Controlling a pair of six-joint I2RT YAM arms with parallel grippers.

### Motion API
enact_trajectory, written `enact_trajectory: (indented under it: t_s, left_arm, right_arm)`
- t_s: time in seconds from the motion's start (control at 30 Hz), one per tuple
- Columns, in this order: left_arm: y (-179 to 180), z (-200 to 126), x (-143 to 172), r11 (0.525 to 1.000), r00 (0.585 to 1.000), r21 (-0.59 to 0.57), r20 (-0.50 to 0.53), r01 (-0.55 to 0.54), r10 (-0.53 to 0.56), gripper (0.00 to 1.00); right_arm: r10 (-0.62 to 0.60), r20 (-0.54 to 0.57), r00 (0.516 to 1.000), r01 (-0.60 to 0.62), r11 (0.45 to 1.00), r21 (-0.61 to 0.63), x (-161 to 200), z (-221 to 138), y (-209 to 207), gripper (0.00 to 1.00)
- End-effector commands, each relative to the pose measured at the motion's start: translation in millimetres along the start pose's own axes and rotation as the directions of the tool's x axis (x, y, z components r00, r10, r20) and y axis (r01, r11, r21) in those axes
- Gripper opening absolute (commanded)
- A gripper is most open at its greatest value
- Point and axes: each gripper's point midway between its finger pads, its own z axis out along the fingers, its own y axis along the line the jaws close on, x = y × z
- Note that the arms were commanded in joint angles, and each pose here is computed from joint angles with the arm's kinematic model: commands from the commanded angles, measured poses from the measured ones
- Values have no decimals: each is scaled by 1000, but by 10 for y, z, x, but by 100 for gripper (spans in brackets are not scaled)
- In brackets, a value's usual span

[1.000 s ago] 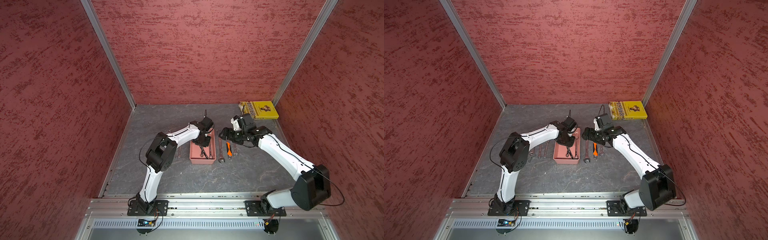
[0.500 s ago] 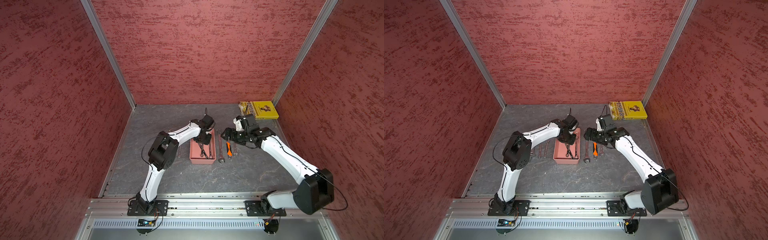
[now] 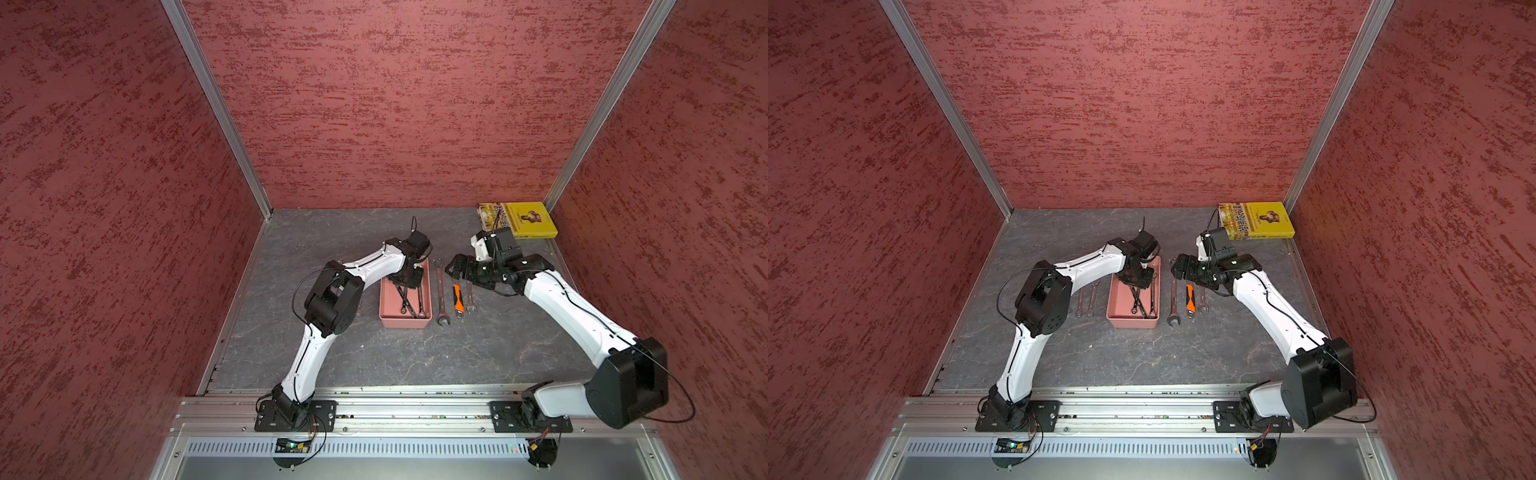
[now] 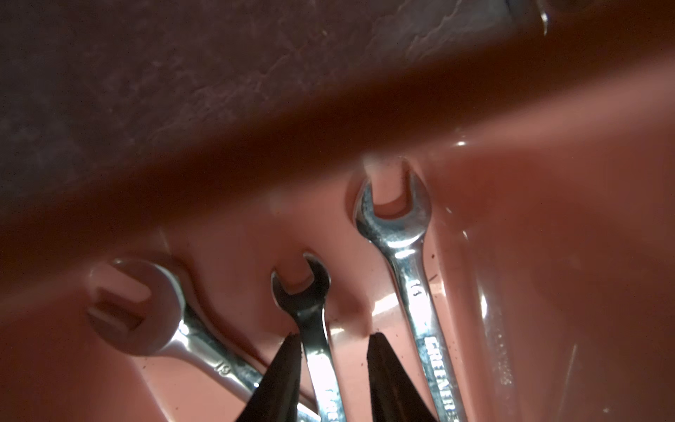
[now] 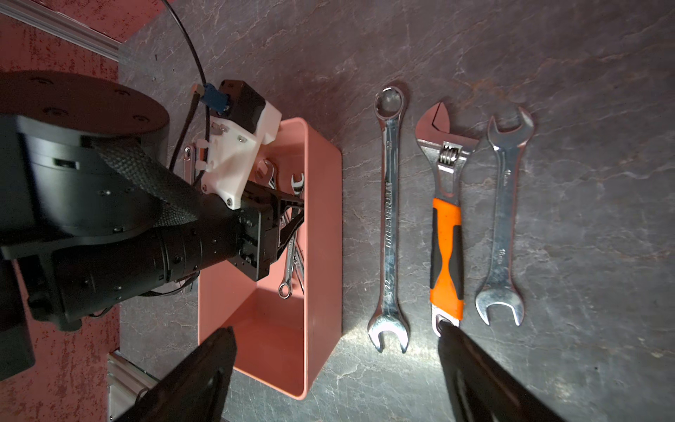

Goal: Take out the wrench from the storage box
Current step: Pick up the wrench from the storage box.

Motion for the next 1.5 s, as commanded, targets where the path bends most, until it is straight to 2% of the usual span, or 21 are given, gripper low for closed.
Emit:
enact_trajectory:
  t_s: [0.0, 0.27, 0.47, 0.67, 0.93, 1.2, 1.37, 1.47]
  left_arm:
    - [48, 234, 378, 996, 989, -67, -144, -51, 41, 32]
    - [80, 230, 551, 985, 978, -139, -196, -103, 75, 30]
    - [-47, 21, 510, 993, 988, -89, -144, -73, 60, 33]
    - [-61, -81, 600, 996, 985, -75, -168, -46, 32, 35]
    - [9, 102, 715, 997, 974, -79, -227, -23, 4, 33]
    - [158, 290, 756, 986, 966, -146, -255, -87, 48, 20]
    - [115, 199, 679, 988, 972, -130, -227, -84, 53, 7]
    - [25, 21, 559, 993, 983, -103, -179, -66, 47, 6]
  right_arm:
    - [-5, 1, 1000, 5, 1000, -14, -12, 0, -4, 93]
    - [2, -6, 1000, -2, 1000, -20, -16, -11, -21, 93]
    - [4, -13, 1000, -4, 1000, -24, -16, -9, -21, 93]
    - [-1, -12, 1000, 0, 1000, -28, -32, -21, -11, 94]
    - [2, -16, 1000, -3, 1000, -27, -19, -16, -16, 94]
    - [7, -9, 1000, -8, 1000, -25, -29, -21, -17, 95]
    - [8, -3, 1000, -8, 1000, -26, -40, -42, -9, 95]
    - [1, 0, 1000, -1, 1000, -27, -60, -47, 2, 96]
